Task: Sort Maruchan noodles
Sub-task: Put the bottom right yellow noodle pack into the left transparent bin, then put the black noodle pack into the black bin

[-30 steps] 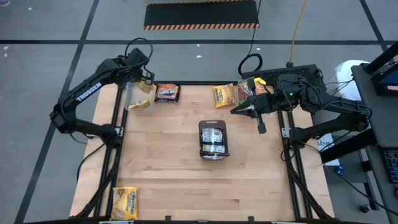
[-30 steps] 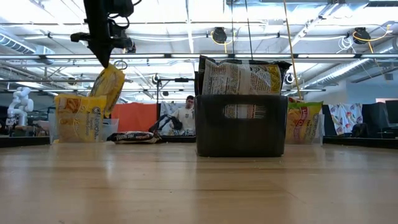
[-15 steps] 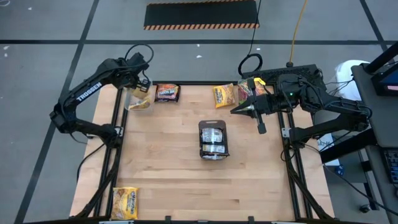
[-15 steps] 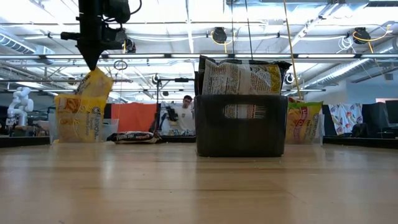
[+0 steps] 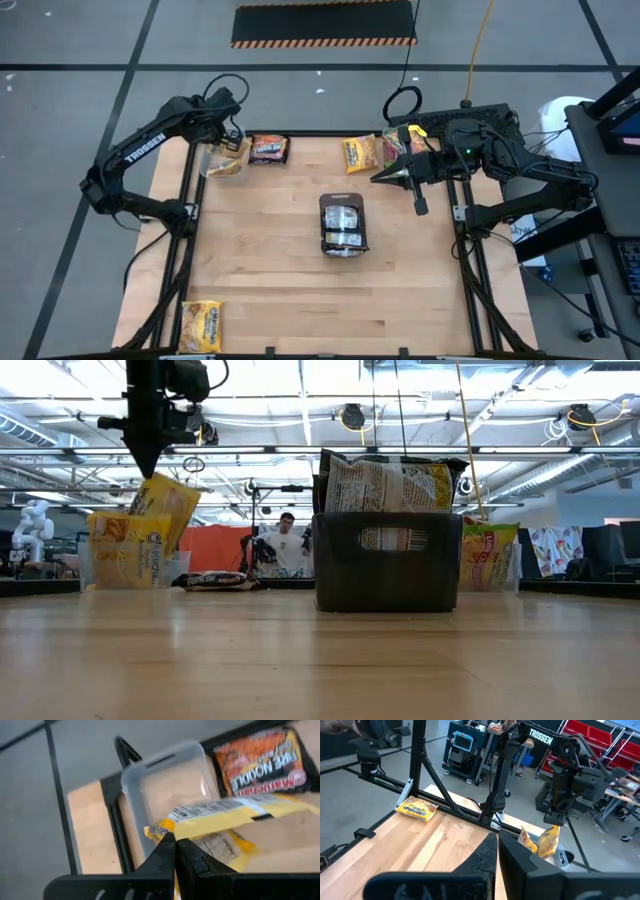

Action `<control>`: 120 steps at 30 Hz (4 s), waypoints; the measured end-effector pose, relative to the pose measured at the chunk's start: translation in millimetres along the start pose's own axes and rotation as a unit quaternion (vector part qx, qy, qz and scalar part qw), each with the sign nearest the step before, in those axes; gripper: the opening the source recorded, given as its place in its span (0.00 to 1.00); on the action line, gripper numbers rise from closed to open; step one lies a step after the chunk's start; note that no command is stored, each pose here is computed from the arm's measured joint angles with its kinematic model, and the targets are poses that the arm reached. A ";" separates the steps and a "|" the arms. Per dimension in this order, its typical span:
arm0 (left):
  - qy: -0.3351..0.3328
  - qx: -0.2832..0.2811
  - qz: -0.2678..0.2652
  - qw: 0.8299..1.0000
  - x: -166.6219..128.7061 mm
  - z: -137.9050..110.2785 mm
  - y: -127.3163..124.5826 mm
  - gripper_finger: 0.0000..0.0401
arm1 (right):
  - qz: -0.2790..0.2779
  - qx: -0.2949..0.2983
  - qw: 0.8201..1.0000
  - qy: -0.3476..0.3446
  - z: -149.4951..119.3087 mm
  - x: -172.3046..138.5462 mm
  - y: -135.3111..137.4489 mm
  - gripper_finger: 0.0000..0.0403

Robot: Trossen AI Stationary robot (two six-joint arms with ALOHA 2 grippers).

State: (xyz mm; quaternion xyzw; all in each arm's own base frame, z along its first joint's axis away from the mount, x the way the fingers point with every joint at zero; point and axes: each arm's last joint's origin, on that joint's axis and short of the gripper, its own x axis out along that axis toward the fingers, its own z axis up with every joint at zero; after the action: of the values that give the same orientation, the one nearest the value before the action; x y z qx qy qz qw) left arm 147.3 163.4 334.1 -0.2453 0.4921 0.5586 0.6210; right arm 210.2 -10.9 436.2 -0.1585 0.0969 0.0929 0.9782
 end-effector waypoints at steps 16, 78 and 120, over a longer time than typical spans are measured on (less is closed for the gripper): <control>0.106 0.038 0.008 0.994 58.3 -40.6 -17.4 0.00 | 0.000 -0.006 1.000 0.000 0.0 0.0 -0.1 0.03; -0.206 -0.115 -0.335 0.912 -66.6 -110.0 54.4 0.06 | -0.028 -0.019 0.999 -0.008 2.8 0.0 -2.5 0.03; -0.223 0.146 -0.413 0.871 -77.6 -108.3 6.5 0.06 | -0.198 0.137 0.962 0.129 -28.2 52.1 -10.7 0.03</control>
State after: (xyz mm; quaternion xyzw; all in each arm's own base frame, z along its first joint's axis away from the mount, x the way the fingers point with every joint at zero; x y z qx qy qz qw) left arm 113.1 37.5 361.5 -0.2014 0.2705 0.2133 0.9169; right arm 258.2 -22.2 401.6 -0.0496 0.2009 -0.1376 0.9686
